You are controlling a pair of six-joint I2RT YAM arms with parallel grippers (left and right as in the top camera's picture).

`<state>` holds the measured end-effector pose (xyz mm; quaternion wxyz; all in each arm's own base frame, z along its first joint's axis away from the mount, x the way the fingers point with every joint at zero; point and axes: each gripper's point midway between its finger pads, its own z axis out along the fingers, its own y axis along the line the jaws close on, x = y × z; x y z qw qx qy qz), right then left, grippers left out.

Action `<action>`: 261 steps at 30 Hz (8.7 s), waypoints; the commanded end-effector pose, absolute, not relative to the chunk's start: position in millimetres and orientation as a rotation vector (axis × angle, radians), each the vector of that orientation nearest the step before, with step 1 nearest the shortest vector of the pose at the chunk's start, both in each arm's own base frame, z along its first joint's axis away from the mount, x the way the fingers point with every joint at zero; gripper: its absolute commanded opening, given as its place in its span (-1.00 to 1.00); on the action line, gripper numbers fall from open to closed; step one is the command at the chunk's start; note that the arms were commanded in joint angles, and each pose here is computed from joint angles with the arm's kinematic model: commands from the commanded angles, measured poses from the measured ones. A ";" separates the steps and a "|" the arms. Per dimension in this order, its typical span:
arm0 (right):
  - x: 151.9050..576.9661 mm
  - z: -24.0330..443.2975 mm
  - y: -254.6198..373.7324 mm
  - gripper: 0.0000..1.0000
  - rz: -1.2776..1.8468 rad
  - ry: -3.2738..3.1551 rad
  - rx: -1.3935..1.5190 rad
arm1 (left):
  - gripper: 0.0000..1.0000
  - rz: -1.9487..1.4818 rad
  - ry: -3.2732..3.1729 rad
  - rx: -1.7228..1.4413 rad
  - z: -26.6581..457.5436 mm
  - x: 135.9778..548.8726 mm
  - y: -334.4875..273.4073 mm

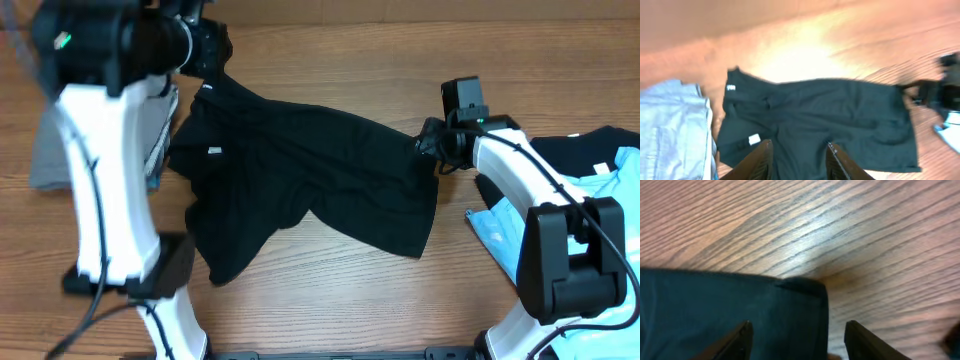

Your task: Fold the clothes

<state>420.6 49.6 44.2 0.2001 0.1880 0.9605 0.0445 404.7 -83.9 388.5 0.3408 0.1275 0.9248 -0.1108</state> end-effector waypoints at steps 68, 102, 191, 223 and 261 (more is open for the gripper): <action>350.6 179.4 22.7 0.88 0.569 2.732 0.662 | -0.25 0.441 2.913 0.832 20.8 443.3 -138.0; 346.7 173.9 9.3 0.95 0.450 2.748 0.691 | 0.29 0.269 2.929 1.291 19.6 412.7 -144.5; 341.1 169.5 -2.6 0.95 0.342 2.766 0.718 | -0.02 0.080 2.918 1.215 26.6 432.9 -130.9; 341.2 169.5 -2.8 0.95 0.340 2.766 0.718 | -0.92 0.327 2.991 0.956 37.5 446.8 -89.5; 231.5 24.8 34.3 0.25 0.549 3.156 1.052 | -0.11 -0.060 2.924 0.184 242.7 405.5 -4.6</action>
